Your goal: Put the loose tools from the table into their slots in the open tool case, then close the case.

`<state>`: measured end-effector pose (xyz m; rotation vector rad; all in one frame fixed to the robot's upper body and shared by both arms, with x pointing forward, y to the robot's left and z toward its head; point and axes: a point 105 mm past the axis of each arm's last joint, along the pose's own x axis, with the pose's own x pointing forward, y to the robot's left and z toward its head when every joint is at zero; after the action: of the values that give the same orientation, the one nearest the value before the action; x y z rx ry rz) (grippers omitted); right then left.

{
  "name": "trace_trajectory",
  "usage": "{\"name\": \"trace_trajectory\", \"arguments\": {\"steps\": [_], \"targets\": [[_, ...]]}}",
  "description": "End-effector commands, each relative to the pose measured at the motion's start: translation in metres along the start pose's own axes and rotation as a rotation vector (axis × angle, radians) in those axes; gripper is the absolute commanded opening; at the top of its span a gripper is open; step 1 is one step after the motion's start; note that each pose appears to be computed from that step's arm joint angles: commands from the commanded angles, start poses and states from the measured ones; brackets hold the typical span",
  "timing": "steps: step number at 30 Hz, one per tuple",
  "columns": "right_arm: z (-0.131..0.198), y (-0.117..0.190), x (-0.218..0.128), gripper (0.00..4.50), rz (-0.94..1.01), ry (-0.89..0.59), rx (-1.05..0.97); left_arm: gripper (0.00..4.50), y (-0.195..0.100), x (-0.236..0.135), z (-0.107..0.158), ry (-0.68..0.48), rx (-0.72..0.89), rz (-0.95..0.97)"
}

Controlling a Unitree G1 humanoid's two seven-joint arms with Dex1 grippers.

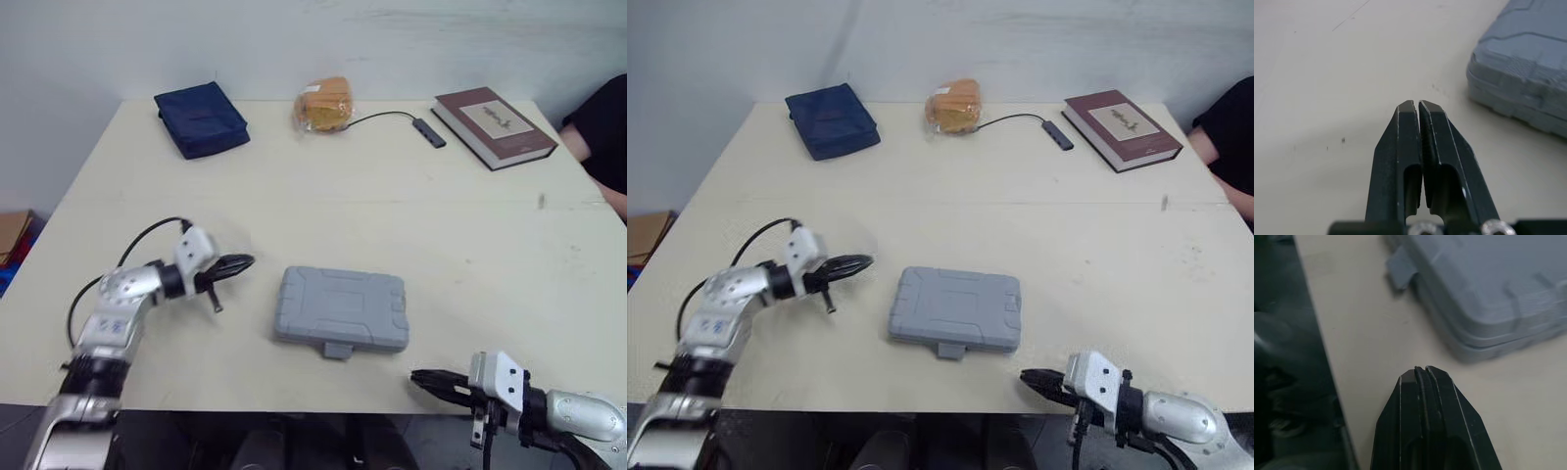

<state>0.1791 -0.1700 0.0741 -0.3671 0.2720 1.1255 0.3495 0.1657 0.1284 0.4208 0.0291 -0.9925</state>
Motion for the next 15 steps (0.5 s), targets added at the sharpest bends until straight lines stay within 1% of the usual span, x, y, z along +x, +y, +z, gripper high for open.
{"name": "trace_trajectory", "arguments": {"steps": [1, 2, 5, 7, 9, 12, 14, 15], "targets": [[-0.001, 0.002, 0.01, 0.0, 0.046, 0.024, -0.003, 0.03, 0.001, 0.028, -0.003, 0.057, 0.074, -0.055], [0.0, 0.001, 0.013, 0.0, 0.053, 0.024, 0.0, 0.03, 0.002, 0.037, -0.002, 0.069, 0.074, -0.063], [0.003, -0.005, 0.021, 0.0, 0.056, 0.017, -0.019, 0.03, 0.001, 0.057, 0.004, 0.053, 0.072, -0.079], [0.002, -0.01, 0.027, 0.0, 0.052, 0.029, -0.07, 0.03, -0.007, 0.068, 0.003, 0.062, 0.088, -0.126], [-0.002, -0.012, 0.031, 0.0, 0.048, 0.037, -0.101, 0.03, -0.016, 0.071, 0.001, 0.07, 0.103, -0.178], [-0.005, -0.02, 0.037, 0.0, -0.008, 0.018, -0.104, 0.03, -0.025, 0.069, -0.001, 0.06, 0.1, -0.224], [-0.004, -0.044, 0.037, 0.0, -0.116, 0.008, -0.096, 0.03, -0.031, 0.063, -0.001, 0.036, 0.078, -0.243], [-0.003, -0.058, 0.037, 0.0, -0.179, 0.01, -0.102, 0.03, -0.033, 0.059, -0.004, 0.043, 0.076, -0.246]]}}
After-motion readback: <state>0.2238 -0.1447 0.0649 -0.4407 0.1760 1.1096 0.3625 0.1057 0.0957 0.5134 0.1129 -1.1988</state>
